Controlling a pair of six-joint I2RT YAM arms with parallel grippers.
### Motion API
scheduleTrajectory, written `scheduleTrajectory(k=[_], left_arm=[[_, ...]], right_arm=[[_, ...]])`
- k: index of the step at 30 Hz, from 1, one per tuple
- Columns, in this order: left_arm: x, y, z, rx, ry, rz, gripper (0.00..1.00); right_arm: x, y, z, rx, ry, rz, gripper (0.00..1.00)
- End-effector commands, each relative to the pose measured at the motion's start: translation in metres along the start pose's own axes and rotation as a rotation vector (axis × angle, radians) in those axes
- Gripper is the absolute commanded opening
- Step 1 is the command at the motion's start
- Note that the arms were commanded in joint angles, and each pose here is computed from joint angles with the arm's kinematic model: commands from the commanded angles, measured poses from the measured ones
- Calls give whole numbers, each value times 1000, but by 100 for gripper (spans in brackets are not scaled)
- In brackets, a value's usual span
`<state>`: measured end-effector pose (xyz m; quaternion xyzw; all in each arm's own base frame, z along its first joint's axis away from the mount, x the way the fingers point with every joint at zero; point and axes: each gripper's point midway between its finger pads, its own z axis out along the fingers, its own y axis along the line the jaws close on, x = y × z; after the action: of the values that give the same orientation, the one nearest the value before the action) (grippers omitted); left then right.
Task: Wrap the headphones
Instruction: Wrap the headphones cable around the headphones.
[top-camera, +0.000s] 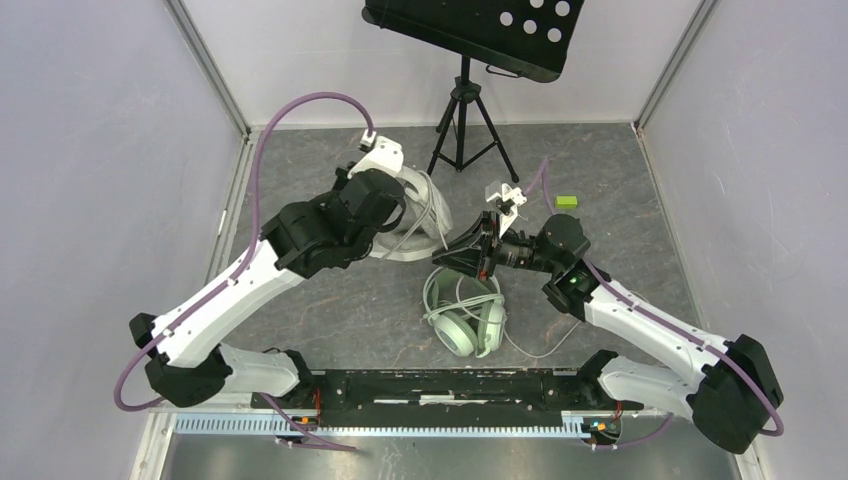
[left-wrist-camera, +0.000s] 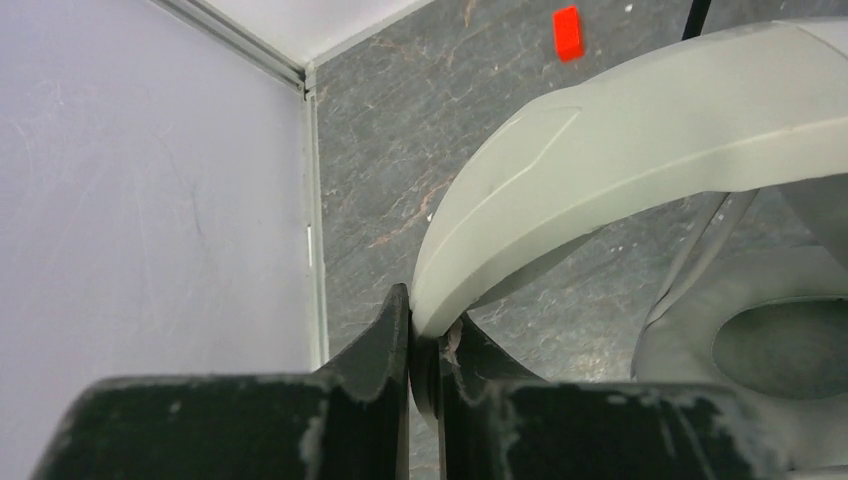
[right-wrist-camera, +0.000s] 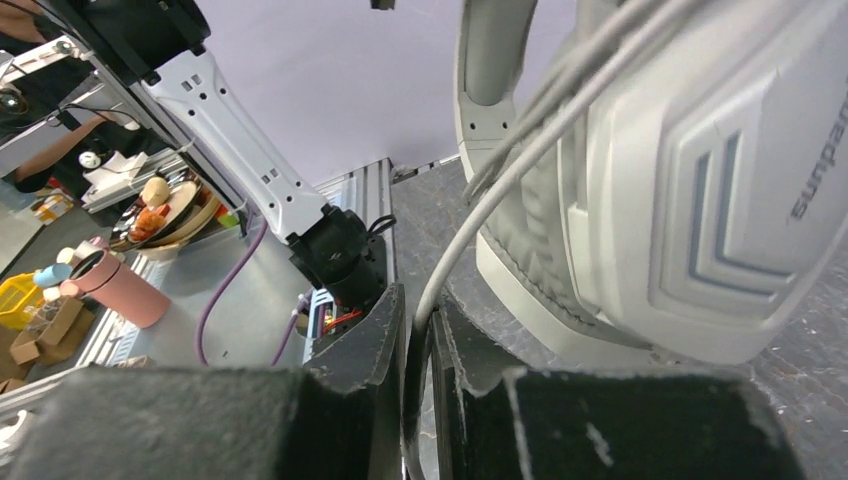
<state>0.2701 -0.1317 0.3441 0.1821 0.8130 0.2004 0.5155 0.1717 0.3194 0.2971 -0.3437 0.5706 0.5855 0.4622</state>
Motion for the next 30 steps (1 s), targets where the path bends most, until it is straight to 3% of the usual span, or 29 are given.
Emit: scheduleTrajectory(k=[1, 23, 30], left_arm=[[-40, 31, -17, -53, -153, -394, 2], [-76, 44, -32, 11, -347, -768, 2], [-96, 48, -36, 30, -430, -888, 2]], right_arm=[[-25, 2, 5, 23, -50, -81, 19], [-15, 0, 4, 89, -138, -110, 19], [-18, 3, 8, 110, -157, -140, 13]])
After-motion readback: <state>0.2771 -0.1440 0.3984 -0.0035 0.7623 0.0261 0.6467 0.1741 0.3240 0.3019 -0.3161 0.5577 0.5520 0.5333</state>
